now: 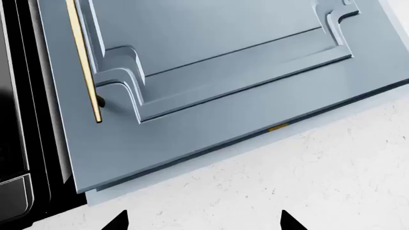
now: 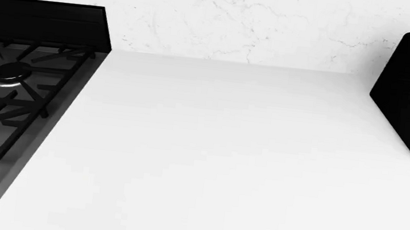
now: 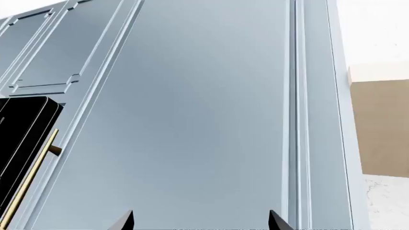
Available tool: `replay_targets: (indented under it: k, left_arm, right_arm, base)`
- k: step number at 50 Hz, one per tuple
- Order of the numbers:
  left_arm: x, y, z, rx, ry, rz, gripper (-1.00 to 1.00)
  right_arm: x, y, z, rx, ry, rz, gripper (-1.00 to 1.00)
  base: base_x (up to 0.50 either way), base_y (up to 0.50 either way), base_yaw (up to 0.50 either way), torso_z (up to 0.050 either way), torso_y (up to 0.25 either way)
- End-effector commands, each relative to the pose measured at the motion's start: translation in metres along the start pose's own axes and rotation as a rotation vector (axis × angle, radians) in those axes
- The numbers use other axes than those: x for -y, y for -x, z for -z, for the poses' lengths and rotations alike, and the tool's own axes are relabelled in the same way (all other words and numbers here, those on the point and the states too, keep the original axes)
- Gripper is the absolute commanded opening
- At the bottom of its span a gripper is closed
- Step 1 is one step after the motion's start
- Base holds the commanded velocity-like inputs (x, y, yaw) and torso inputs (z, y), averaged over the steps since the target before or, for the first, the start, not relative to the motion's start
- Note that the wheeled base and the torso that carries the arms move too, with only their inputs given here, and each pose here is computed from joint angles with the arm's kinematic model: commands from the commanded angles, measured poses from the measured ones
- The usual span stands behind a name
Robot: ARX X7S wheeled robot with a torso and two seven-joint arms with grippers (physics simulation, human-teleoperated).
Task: Pick and place the shaker into the drawer. Then close the cabinet.
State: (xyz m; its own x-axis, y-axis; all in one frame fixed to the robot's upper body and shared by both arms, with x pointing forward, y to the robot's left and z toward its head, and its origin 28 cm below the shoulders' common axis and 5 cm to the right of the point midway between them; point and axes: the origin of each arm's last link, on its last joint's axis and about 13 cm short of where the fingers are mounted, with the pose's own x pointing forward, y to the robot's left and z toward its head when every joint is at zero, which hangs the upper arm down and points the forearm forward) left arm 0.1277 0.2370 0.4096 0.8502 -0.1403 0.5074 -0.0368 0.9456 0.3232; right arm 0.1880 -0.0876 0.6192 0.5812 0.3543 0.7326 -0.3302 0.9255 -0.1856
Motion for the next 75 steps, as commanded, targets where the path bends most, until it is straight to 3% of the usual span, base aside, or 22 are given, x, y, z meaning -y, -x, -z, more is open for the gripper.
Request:
replay_targets:
  k: [1,23,29,43,75]
  left_arm:
    - [-0.002,-0.012,-0.03,0.056,-0.035,0.024,1.0]
    - [-0.002,-0.025,-0.072,0.14,-0.085,0.074,1.0]
    - [-0.011,-0.038,-0.077,0.136,-0.078,0.03,1.0]
    - [-0.033,-0.067,-0.068,0.07,-0.048,-0.057,1.0]
    - [-0.046,-0.133,-0.029,-0.053,0.005,-0.087,1.0]
  right_arm:
    - [0.005,0.002,-0.001,-0.003,0.006,0.019,1.0]
    - [0.014,0.016,-0.009,-0.015,0.034,0.044,1.0]
    - [0.014,0.019,-0.01,-0.016,0.034,0.043,1.0]
    - [0.015,0.019,-0.008,-0.028,0.042,0.039,1.0]
    - [0.017,0.023,-0.005,-0.047,0.057,0.038,1.0]
  base:
    - [0.0,0.0,0.0,0.0,0.0]
    - [0.0,0.0,0.0,0.0,0.0]
    - [0.0,0.0,0.0,0.0,0.0]
    - [0.0,0.0,0.0,0.0,0.0]
    - [0.0,0.0,0.0,0.0,0.0]
